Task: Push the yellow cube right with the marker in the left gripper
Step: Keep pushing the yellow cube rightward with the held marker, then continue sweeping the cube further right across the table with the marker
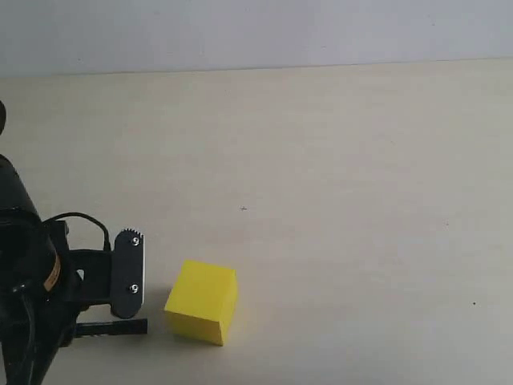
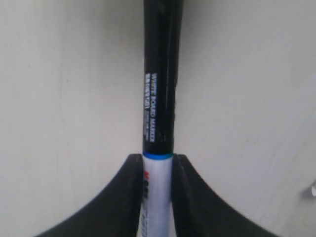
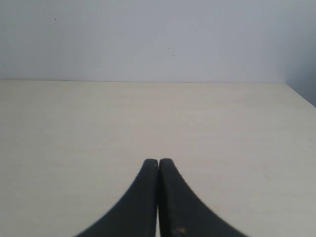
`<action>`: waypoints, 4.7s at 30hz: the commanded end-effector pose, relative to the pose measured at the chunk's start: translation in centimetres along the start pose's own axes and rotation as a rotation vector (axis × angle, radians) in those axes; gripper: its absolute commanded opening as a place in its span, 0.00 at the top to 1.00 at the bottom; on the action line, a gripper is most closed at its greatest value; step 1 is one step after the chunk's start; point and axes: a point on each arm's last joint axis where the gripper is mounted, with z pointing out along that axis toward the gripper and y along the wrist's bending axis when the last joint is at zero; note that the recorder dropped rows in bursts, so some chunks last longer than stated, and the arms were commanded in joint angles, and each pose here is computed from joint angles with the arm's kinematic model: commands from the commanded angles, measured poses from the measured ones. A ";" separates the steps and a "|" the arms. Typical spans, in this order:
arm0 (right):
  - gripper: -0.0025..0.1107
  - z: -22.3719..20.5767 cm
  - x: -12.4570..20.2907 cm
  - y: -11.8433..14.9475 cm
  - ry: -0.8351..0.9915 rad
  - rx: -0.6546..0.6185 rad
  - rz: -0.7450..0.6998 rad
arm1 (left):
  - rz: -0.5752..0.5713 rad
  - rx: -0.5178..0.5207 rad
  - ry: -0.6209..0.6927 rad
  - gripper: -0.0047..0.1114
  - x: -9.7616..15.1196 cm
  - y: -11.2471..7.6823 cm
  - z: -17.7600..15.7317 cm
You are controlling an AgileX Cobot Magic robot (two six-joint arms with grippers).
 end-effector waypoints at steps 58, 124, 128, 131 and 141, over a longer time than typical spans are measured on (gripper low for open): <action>0.98 0.0 0.1 0.0 -0.006 0.005 0.006 | 0.007 -0.046 -0.188 0.96 -4.9 1.5 -1.2; 0.98 0.0 0.1 0.0 -0.006 0.005 0.006 | 0.050 -0.087 -0.314 0.96 -7.2 0.2 -1.7; 0.98 0.0 0.1 0.0 -0.006 0.005 0.006 | 0.055 -0.073 -0.289 0.96 -7.3 0.1 -1.1; 0.98 0.0 0.1 0.0 -0.006 0.005 0.006 | 0.061 -0.064 -0.271 0.96 -7.3 0.1 -0.5; 0.98 0.0 0.1 0.0 -0.006 0.005 0.006 | 0.101 -0.068 -0.234 0.96 -7.1 0.1 -0.2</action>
